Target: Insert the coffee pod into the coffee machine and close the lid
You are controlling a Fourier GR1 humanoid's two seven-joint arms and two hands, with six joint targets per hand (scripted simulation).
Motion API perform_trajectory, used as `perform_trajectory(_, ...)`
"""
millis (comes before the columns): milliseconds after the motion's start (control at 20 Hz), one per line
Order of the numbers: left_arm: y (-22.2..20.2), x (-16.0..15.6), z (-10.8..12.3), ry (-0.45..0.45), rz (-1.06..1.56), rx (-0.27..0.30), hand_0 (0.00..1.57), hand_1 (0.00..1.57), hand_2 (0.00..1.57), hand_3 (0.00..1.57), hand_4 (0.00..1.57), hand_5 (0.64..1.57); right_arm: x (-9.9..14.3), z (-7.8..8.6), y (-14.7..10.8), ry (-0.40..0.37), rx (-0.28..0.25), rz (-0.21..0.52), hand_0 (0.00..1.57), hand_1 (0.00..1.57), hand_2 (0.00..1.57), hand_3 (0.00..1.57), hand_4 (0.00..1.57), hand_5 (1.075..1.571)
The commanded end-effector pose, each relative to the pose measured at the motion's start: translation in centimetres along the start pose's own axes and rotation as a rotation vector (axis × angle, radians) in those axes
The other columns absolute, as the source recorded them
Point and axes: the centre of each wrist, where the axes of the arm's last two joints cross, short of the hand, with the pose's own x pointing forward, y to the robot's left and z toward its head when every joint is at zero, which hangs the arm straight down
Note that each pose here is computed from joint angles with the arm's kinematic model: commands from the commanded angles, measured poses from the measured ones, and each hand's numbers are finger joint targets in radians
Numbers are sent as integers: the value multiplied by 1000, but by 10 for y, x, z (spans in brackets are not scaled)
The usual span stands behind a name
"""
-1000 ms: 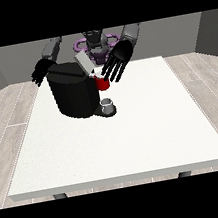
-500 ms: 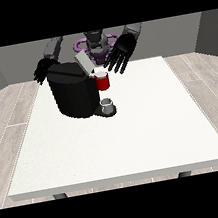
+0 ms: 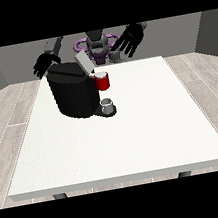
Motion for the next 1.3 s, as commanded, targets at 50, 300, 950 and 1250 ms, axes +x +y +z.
perform_trajectory(50, -64, -50, 26, 26, 361, 14, 0, 0, 0, 0, 237, 1571, -13, 15, -25, 48, -41, 21, 0, 0, 0, 0, 445, 1571)
perform_trajectory(300, -85, -79, 51, 59, 506, 11, 0, 0, 0, 0, 0, 1571, -10, 23, -32, 54, 14, 90, 0, 0, 0, 0, 366, 1571)
perform_trajectory(950, -161, -93, 92, 135, 757, -20, 0, 0, 0, 0, 0, 1571, 51, -8, -10, -28, 222, 85, 0, 0, 0, 0, 0, 1571)
perform_trajectory(1250, -148, -94, 103, 91, 784, 4, 0, 0, 0, 0, 0, 1571, 60, -18, 1, -85, 276, 155, 0, 0, 0, 0, 239, 1571)
